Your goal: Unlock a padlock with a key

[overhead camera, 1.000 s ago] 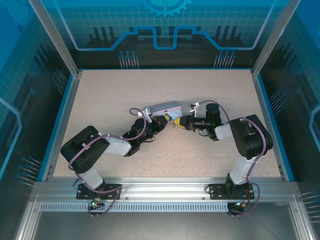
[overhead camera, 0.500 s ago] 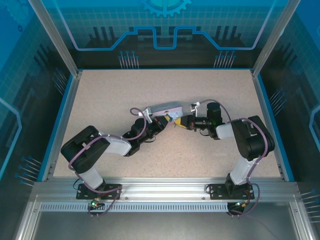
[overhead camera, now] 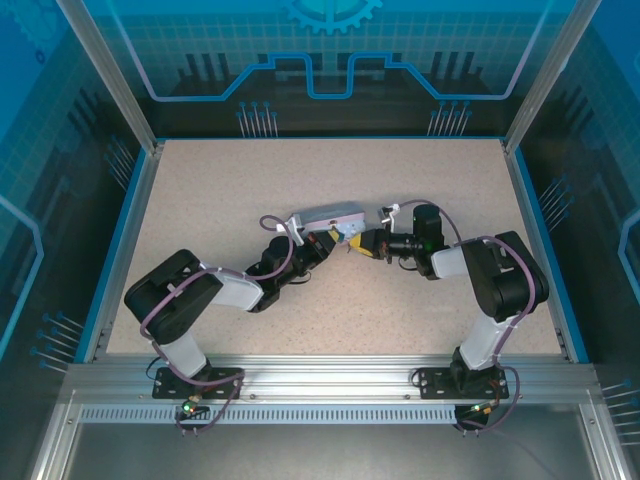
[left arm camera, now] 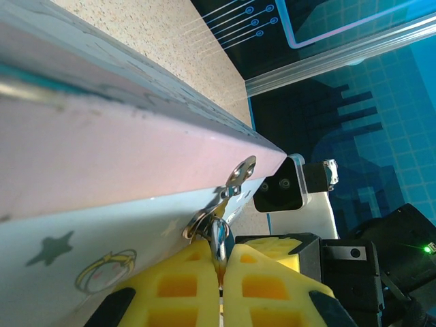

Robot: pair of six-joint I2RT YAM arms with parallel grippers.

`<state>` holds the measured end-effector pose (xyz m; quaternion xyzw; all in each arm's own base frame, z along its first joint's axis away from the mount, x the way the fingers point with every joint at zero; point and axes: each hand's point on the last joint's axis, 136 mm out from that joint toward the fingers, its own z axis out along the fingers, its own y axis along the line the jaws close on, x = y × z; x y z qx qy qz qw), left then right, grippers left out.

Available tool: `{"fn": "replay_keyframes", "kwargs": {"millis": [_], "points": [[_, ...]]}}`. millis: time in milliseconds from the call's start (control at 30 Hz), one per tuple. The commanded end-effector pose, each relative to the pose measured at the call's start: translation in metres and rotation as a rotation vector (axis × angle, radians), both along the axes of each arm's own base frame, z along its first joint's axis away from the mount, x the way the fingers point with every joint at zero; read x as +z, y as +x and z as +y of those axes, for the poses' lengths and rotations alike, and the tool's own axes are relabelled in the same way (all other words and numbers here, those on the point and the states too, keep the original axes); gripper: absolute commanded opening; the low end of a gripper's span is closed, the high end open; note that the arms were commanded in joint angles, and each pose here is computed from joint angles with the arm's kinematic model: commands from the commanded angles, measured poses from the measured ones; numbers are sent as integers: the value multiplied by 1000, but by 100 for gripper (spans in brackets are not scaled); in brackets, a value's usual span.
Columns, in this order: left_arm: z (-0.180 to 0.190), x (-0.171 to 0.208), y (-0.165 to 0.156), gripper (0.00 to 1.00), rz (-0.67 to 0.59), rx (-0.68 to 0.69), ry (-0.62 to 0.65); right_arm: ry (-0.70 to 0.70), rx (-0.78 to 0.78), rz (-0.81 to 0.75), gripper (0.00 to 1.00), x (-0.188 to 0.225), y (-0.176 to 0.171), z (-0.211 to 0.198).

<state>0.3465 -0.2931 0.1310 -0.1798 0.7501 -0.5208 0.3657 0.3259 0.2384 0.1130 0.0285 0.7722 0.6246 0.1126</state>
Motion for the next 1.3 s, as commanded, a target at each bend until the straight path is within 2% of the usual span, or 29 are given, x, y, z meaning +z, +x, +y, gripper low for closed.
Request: {"fn": "replay_keyframes", "kwargs": {"millis": [0,300,667,933,1267], "points": [[-32,17,-25,0,-46,-185,-47,44,55,-44,0,20,-1,18],[-35,24,-26,0,-54,-198,-71,51,73,-22,0,9,3,23],[-34,18,-32,0,-42,-219,-53,14,59,-119,0,15,11,20],[-39,8,-38,0,-15,-267,-48,32,100,-161,0,24,8,37],[-35,-26,-31,0,44,-229,-27,-63,83,-65,0,-20,-14,30]]}}
